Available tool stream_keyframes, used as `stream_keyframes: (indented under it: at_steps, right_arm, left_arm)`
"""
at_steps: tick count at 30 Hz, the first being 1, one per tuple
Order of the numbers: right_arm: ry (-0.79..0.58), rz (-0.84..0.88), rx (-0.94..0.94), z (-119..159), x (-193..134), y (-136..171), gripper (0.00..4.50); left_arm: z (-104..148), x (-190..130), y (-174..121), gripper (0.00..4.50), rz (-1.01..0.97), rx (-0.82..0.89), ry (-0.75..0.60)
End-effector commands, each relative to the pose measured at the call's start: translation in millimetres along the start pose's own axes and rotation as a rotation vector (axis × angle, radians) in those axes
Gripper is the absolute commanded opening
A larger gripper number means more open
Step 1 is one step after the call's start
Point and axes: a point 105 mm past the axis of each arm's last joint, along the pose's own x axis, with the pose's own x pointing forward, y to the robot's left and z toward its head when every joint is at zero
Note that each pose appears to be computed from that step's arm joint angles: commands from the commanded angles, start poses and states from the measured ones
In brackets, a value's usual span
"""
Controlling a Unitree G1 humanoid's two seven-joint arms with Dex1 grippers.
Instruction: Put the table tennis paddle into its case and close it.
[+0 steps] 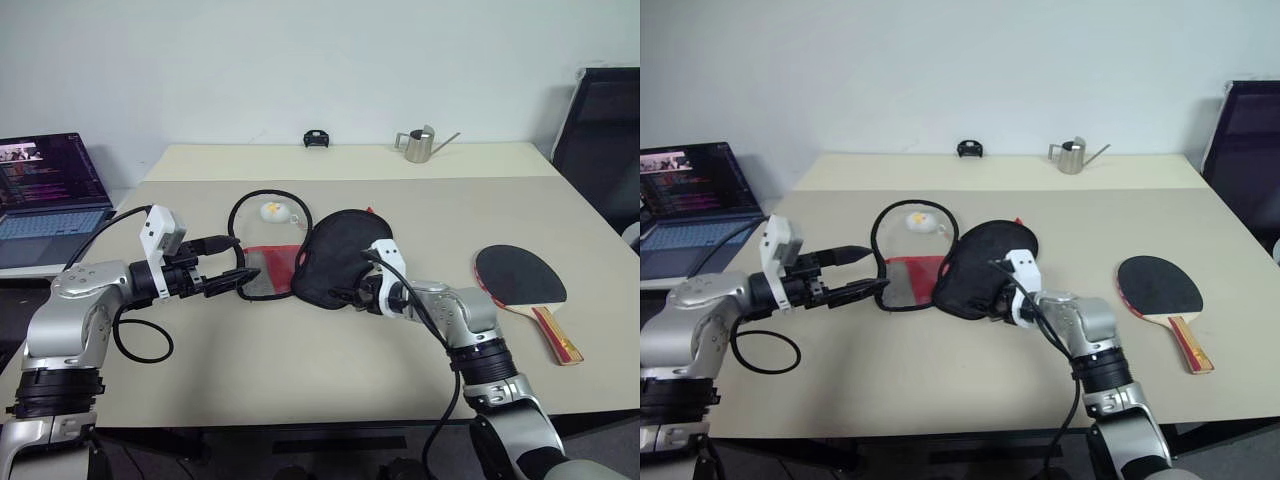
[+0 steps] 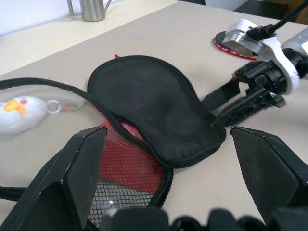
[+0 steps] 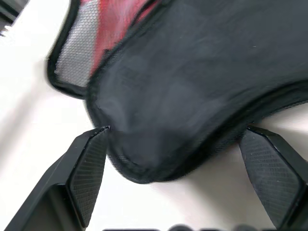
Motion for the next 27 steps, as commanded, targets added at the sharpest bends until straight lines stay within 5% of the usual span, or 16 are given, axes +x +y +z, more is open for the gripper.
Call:
stream_keyframes:
  at_steps: [1,4,17,27]
  right_arm:
    - [-0.037,0.042,-0.031,15,9,17,4.47]
    - [-0.044,0.043,-0.041,17,14,22,4.47]
    - [-0.037,0.023,0.015,15,9,15,0.15]
    - [0.006,0.017,0.092,8,-21,-1,0.03]
  left_arm:
    - [18,-4,-1,4.50,0.012,0.050,-0.044]
    - [18,-4,-1,4.50,0.015,0.051,-0.044]
    - [14,-6,-2,4.50,0.018,0.047,-0.030]
    - [11,-5,-6,4.50,-0.004,0.040,-0.017]
